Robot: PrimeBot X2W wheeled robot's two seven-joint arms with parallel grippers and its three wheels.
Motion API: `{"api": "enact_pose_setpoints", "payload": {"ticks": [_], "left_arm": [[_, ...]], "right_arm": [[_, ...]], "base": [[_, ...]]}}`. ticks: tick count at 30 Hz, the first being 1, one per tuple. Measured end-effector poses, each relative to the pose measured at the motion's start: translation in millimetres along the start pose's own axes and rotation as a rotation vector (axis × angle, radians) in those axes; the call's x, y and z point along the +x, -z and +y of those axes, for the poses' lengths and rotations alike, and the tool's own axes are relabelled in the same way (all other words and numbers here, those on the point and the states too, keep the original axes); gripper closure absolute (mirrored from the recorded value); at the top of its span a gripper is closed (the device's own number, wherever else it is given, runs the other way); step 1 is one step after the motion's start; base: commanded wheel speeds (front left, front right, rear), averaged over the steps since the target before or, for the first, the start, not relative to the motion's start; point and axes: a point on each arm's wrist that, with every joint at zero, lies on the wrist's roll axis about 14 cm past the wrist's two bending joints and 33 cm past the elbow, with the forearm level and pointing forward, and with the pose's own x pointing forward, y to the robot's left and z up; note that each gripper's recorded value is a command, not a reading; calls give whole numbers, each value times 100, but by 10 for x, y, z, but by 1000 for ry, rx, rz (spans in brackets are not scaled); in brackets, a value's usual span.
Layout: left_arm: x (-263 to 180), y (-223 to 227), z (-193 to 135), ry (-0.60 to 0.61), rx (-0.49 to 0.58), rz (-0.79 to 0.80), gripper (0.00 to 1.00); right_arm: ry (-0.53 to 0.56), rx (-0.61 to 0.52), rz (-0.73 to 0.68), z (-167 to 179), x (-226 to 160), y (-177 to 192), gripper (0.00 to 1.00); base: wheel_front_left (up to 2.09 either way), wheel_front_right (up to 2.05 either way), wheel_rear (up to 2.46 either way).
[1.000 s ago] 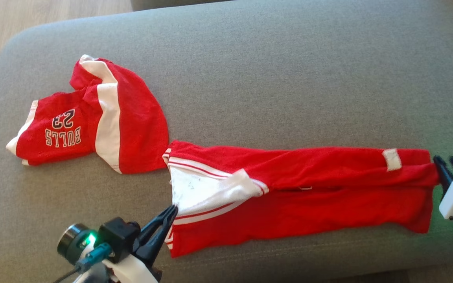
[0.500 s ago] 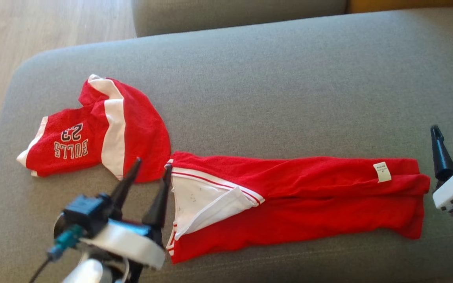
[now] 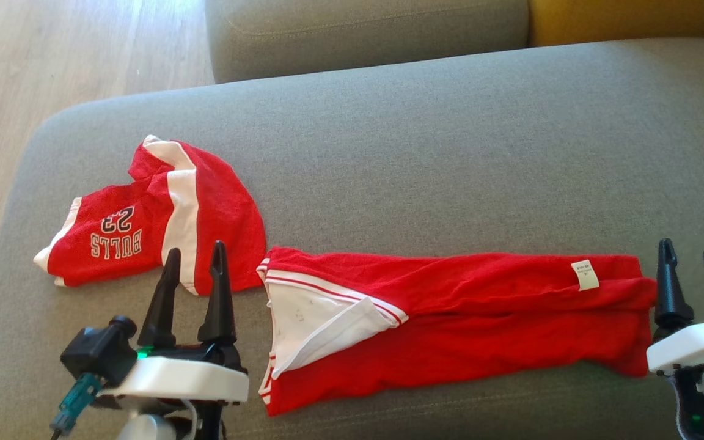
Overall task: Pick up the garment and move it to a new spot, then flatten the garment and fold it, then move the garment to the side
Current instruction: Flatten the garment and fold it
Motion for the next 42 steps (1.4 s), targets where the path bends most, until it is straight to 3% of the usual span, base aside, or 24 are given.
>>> {"api": "enact_pose_setpoints", "payload": {"ticks": [6, 15, 22, 42], "left_arm": [[-5, 99, 44, 27, 40, 28, 0], [10, 288, 52, 29, 33, 84, 0], [66, 383, 3, 53, 47, 108, 0], [141, 348, 15, 54, 60, 91, 0]], "right_arm": [[41, 13, 43, -103, -20, 177, 0], [158, 11, 218, -420, -88, 719, 0], [145, 31, 272, -303, 74, 901, 0], [208, 0, 451, -438, 18, 1338, 0]], "base": [[0, 0, 0], [0, 0, 0], [0, 0, 0], [0, 0, 0]]}}
